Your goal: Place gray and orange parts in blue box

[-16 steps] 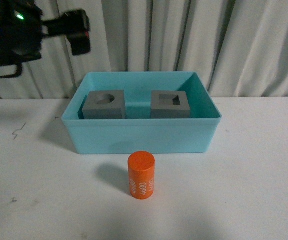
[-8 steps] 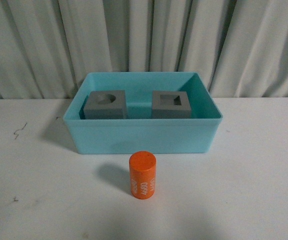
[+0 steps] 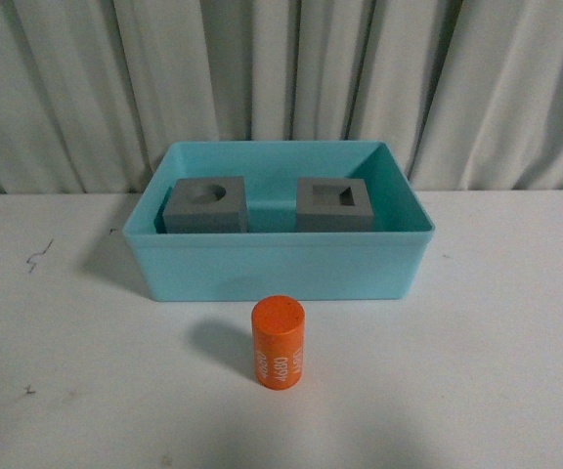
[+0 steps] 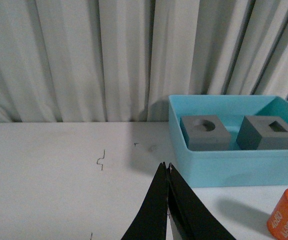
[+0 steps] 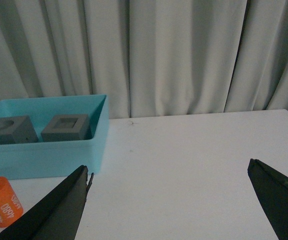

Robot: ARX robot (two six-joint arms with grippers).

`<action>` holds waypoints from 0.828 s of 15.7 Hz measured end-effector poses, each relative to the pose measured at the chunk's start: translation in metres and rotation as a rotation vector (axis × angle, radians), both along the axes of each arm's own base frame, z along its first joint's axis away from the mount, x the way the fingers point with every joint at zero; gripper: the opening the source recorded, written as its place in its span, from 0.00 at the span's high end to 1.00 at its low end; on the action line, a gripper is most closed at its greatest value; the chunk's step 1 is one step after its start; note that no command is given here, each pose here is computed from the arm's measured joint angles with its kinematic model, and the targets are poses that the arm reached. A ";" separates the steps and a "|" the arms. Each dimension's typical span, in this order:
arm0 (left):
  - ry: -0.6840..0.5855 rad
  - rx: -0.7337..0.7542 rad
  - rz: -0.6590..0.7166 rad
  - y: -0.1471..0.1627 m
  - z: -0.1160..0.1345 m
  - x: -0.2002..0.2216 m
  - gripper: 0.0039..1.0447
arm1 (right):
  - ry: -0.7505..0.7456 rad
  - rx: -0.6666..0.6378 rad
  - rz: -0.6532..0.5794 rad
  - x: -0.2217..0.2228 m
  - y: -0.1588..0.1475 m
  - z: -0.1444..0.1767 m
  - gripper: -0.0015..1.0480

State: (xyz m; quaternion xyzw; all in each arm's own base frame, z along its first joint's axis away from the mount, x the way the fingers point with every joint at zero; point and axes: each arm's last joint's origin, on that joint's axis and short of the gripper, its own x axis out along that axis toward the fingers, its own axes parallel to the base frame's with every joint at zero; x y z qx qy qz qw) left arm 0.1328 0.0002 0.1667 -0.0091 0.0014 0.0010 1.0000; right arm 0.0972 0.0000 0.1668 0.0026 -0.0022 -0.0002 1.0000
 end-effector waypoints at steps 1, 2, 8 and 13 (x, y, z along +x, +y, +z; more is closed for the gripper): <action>-0.011 0.002 0.000 0.000 0.002 -0.002 0.99 | 0.000 0.000 0.000 0.000 0.000 0.000 0.06; -0.014 0.002 0.000 0.000 0.002 -0.005 0.99 | 0.000 0.000 0.000 0.000 0.000 0.000 0.06; -0.010 0.002 0.000 0.000 0.003 -0.015 0.99 | 0.000 0.000 0.000 0.000 0.000 0.000 0.06; -0.014 0.002 0.000 0.000 0.003 -0.022 0.99 | 0.000 0.000 0.000 0.000 0.000 0.000 0.06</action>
